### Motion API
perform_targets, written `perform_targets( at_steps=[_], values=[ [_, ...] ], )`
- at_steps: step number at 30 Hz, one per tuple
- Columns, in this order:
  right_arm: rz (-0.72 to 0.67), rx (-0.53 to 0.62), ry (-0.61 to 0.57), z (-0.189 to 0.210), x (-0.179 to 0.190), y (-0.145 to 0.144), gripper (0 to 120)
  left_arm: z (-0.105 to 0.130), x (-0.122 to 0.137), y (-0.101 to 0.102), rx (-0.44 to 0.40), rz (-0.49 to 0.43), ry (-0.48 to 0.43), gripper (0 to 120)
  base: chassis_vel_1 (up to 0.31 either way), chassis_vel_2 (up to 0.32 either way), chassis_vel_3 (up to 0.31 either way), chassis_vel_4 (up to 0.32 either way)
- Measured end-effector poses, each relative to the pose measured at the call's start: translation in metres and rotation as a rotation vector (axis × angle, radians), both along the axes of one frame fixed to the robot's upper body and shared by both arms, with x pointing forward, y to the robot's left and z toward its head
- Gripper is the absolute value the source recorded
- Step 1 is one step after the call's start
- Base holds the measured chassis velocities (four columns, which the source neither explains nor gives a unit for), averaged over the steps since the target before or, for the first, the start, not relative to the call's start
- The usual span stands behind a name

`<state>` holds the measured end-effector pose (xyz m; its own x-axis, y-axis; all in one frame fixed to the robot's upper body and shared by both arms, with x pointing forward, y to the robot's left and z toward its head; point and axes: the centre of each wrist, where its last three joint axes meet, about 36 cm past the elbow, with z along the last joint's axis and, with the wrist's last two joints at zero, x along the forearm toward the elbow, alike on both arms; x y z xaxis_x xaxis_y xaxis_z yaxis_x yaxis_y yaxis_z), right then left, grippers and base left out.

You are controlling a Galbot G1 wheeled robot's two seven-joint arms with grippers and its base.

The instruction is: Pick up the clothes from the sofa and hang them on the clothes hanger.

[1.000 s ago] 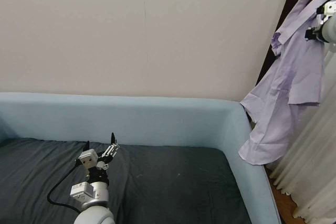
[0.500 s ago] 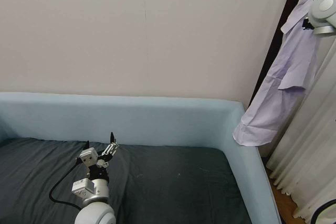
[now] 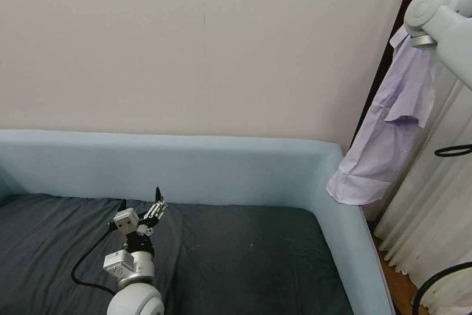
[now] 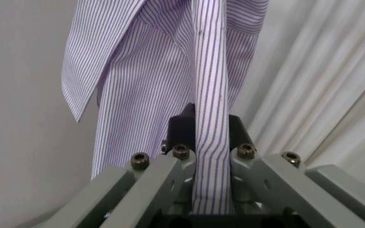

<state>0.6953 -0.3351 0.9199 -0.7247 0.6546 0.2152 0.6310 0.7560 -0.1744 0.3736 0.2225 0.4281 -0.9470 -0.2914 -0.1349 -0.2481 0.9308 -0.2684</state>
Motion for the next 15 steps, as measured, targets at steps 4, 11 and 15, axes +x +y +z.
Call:
perform_targets(
  at_steps=[4,11,15],
  values=[
    [-0.019,0.018,0.006,-0.003,0.008,-0.003,2,0.0,-0.001,0.003,0.001,0.008,0.002,100,0.0,0.0,0.0,0.0],
    [-0.032,0.047,0.016,-0.012,0.019,-0.007,2,0.0,-0.006,0.009,0.006,0.026,0.007,100,0.0,0.0,0.0,0.0],
    [-0.037,0.053,0.014,-0.013,0.023,-0.008,2,0.0,-0.007,0.013,0.009,0.034,0.009,100,0.0,0.0,0.0,0.0]
  ],
)
